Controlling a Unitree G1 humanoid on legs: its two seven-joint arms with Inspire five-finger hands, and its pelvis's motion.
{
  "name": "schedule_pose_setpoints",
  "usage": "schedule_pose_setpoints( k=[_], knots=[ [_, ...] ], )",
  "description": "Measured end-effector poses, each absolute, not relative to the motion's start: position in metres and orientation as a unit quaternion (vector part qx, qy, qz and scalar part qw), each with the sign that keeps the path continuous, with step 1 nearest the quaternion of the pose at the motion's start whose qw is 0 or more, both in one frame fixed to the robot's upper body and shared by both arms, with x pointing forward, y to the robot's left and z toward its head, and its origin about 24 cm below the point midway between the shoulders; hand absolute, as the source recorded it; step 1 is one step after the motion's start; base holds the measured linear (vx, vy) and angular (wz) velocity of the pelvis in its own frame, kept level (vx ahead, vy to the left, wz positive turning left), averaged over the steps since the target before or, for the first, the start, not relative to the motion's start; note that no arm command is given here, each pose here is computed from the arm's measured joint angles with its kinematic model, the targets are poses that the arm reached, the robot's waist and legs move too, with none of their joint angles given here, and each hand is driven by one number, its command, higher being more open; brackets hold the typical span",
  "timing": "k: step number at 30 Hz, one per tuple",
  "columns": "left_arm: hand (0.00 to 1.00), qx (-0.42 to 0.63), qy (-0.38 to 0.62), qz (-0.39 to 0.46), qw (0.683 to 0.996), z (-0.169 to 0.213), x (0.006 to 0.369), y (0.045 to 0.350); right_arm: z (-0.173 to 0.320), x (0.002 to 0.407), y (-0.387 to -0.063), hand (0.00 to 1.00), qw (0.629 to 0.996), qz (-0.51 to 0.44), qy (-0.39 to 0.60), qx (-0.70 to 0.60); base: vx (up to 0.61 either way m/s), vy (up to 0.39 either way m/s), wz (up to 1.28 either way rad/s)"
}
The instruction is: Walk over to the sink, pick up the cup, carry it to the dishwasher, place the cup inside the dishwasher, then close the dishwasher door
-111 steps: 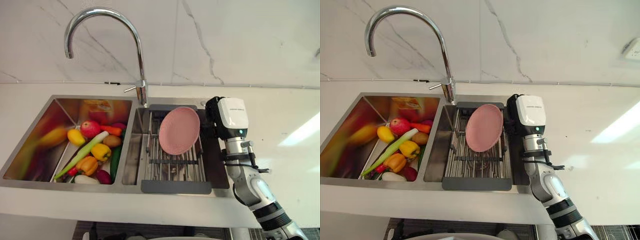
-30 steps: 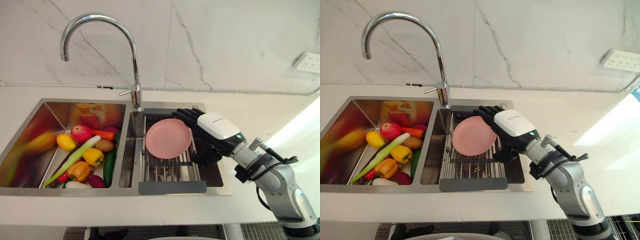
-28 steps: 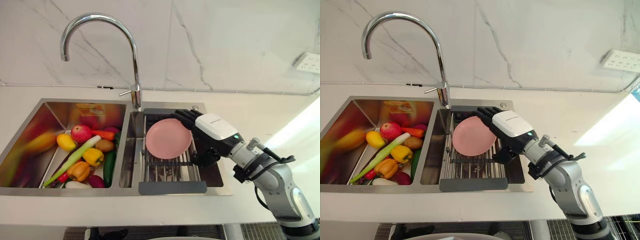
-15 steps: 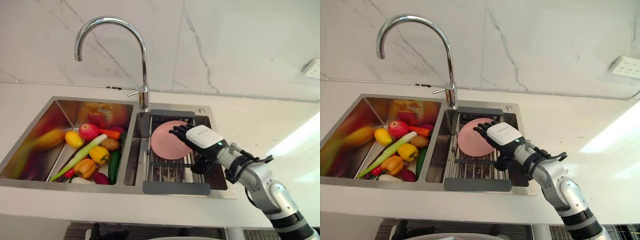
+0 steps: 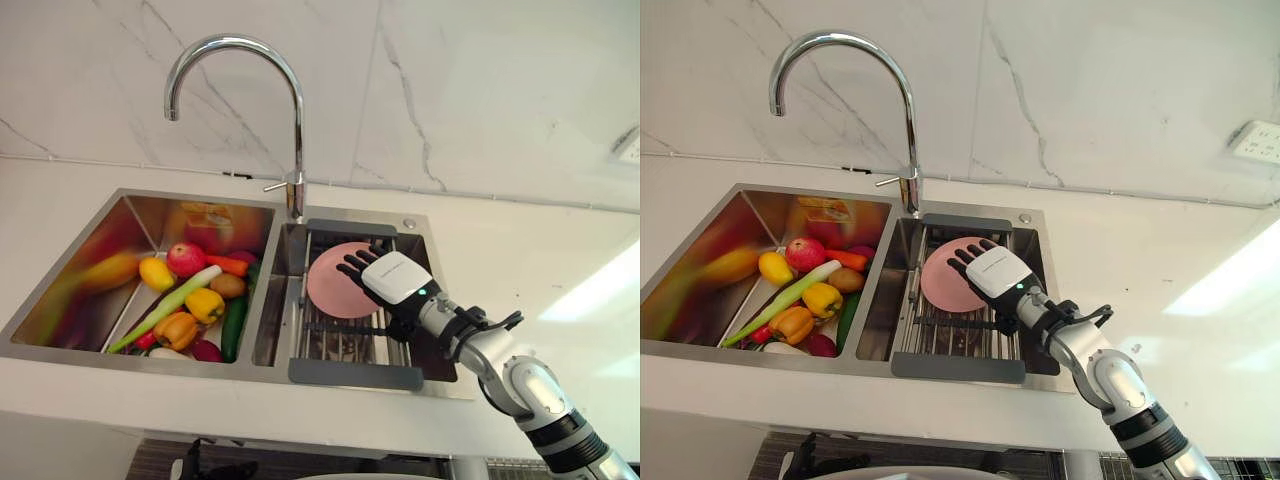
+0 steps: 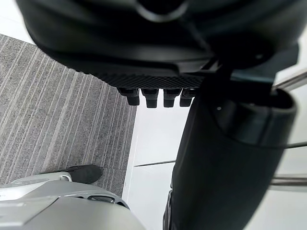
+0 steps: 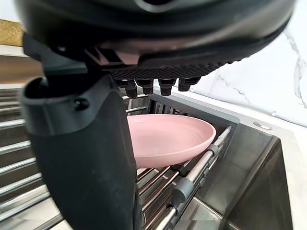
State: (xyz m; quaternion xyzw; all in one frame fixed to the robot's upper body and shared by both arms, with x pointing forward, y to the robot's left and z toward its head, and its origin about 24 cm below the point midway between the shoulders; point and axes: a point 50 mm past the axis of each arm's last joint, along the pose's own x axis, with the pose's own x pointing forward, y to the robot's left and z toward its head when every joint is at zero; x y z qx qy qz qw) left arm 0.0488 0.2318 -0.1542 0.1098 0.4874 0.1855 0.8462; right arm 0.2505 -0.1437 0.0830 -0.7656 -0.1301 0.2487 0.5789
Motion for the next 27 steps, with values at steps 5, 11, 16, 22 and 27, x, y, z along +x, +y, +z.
schedule_pose_setpoints(
  k=[5, 11, 16, 22, 27],
  knots=[
    [1.00, 0.110, 0.489, 0.185, 0.845, -0.154, 0.048, 0.232, 0.081, 0.250, -0.143, 1.00, 0.576, 0.247, -0.134, -0.768, 0.00, 0.000, 0.00],
    [1.00, 0.120, 0.489, 0.169, 0.847, -0.154, 0.049, 0.232, 0.064, 0.248, -0.139, 1.00, 0.571, 0.269, -0.116, -0.767, 0.00, 0.000, 0.00],
    [1.00, 0.121, 0.490, 0.168, 0.847, -0.154, 0.048, 0.232, 0.060, 0.247, -0.138, 1.00, 0.579, 0.271, -0.109, -0.762, 0.00, 0.000, 0.00],
    [1.00, 0.123, 0.489, 0.166, 0.847, -0.153, 0.048, 0.235, 0.057, 0.246, -0.138, 0.00, 0.582, 0.272, -0.104, -0.759, 0.00, 0.000, 0.00],
    [1.00, 0.124, 0.489, 0.168, 0.847, -0.153, 0.048, 0.235, 0.054, 0.243, -0.138, 0.00, 0.590, 0.251, -0.119, -0.759, 0.00, 0.000, 0.00]
  ],
)
